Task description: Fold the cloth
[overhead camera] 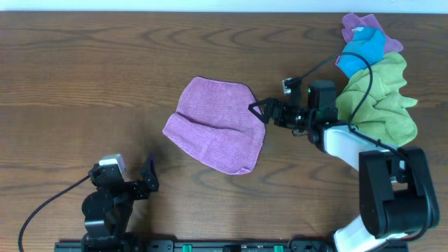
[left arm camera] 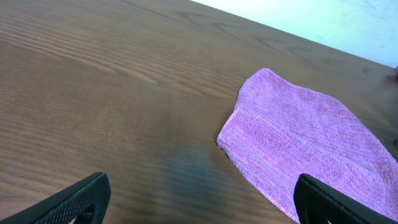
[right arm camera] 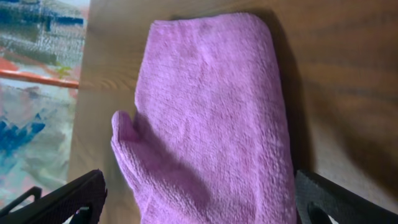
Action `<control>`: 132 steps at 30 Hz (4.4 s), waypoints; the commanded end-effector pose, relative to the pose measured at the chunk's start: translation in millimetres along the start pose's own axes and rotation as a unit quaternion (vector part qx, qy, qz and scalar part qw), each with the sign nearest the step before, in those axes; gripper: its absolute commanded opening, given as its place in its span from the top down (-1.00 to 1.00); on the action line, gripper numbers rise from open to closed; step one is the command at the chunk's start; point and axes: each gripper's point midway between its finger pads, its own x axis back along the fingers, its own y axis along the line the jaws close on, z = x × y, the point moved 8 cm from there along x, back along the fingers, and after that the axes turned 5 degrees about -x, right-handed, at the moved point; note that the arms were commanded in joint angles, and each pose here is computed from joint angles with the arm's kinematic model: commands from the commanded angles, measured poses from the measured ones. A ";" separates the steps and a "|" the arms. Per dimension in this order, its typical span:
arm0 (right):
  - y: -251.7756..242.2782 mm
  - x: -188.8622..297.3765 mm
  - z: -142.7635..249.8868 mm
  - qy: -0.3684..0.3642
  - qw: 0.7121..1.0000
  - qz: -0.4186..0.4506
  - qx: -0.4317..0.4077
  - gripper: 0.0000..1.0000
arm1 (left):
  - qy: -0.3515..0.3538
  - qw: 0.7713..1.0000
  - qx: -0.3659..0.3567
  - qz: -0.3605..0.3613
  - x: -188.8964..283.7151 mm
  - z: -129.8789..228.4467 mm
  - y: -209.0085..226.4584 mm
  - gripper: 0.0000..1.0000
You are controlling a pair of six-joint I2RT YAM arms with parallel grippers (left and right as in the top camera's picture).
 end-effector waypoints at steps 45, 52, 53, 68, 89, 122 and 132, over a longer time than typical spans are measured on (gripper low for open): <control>60.2 -11.3 -96.2 0.010 0.960 -0.256 0.114 -0.75 | 0.008 1.000 0.002 -0.002 -2.7 6.3 1.3 -0.91; -2.6 -6.6 -85.7 0.034 0.989 -0.142 -0.040 -0.75 | 0.008 1.000 0.002 -0.001 -2.7 6.3 1.3 -0.91; -8.1 -7.0 -81.6 0.040 0.990 -0.127 -0.052 -0.77 | 0.008 1.000 0.002 -0.001 -2.7 6.3 1.3 -0.91; -32.6 -26.6 -28.6 0.125 0.988 -0.006 -0.096 -0.99 | 0.008 1.000 0.002 -0.001 -2.7 6.3 1.3 -0.91; 16.6 -76.9 -105.0 0.068 0.968 -0.239 0.024 -0.98 | 0.008 1.000 0.002 -0.002 -2.7 6.3 1.3 -0.91; 21.8 -40.9 -213.5 -0.113 0.985 -0.106 0.072 -0.98 | 0.008 1.000 0.002 -0.001 -2.7 6.3 1.3 -0.91; 18.4 -55.7 -185.6 -0.019 0.990 0.067 0.119 0.97 | 0.008 1.000 0.002 -0.002 -2.7 6.3 1.3 -0.91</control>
